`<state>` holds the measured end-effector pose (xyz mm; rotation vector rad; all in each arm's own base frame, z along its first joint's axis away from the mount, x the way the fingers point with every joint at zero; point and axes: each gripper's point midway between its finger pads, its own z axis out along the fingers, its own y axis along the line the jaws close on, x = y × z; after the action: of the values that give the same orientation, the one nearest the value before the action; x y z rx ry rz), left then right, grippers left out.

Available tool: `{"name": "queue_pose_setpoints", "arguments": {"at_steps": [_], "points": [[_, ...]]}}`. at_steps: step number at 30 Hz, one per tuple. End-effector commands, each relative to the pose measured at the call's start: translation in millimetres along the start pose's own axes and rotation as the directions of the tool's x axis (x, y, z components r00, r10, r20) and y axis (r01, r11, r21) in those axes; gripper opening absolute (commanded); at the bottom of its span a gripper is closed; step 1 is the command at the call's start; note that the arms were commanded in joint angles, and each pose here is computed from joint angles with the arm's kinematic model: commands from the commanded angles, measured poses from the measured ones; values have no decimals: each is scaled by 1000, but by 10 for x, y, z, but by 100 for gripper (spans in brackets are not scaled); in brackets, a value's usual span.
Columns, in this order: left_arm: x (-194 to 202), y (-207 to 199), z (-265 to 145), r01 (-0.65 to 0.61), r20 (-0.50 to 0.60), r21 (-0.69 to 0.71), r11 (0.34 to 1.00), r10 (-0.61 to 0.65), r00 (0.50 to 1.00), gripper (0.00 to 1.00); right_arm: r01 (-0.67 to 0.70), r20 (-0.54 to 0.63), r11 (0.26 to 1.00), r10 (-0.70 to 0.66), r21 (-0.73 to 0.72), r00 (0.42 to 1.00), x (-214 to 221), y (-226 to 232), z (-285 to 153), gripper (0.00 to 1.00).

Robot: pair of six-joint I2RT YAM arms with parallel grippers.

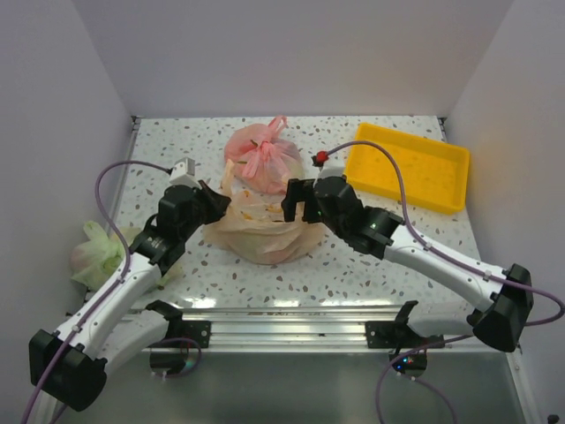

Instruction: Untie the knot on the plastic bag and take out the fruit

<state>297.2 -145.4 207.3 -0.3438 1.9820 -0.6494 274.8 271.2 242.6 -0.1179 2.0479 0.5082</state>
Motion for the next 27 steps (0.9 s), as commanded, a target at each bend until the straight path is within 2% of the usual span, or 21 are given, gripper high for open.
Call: {"name": "queue_pose_setpoints", "arguments": {"at_steps": [1,4,12,18,22,25,26,27], "points": [[-164,-90,-30,36,67,32,999,-38,997,0,-63,-31,996,66,70,997,84,5,77,98],[-178,-49,-44,34,79,14,999,-35,996,0,-70,-53,990,77,121,996,211,-49,114,99],[-242,-66,-133,31,107,23,999,-33,994,0,-33,-70,940,60,338,996,647,-585,251,94],[-352,92,-176,20,154,-71,997,-9,988,0,-12,-135,902,78,431,988,989,-955,233,92],[-403,141,-122,16,174,-104,994,2,985,0,-16,-129,889,85,458,988,1079,-1168,133,82],[-460,124,-34,6,174,-118,993,15,985,0,-33,-126,888,101,459,987,1099,-1284,84,68],[-505,93,18,-5,172,-122,992,27,985,0,-42,-117,891,106,453,987,1067,-1300,66,55],[-533,64,44,-13,172,-119,993,33,985,0,-35,-112,904,92,427,990,1026,-1258,78,48]]}}
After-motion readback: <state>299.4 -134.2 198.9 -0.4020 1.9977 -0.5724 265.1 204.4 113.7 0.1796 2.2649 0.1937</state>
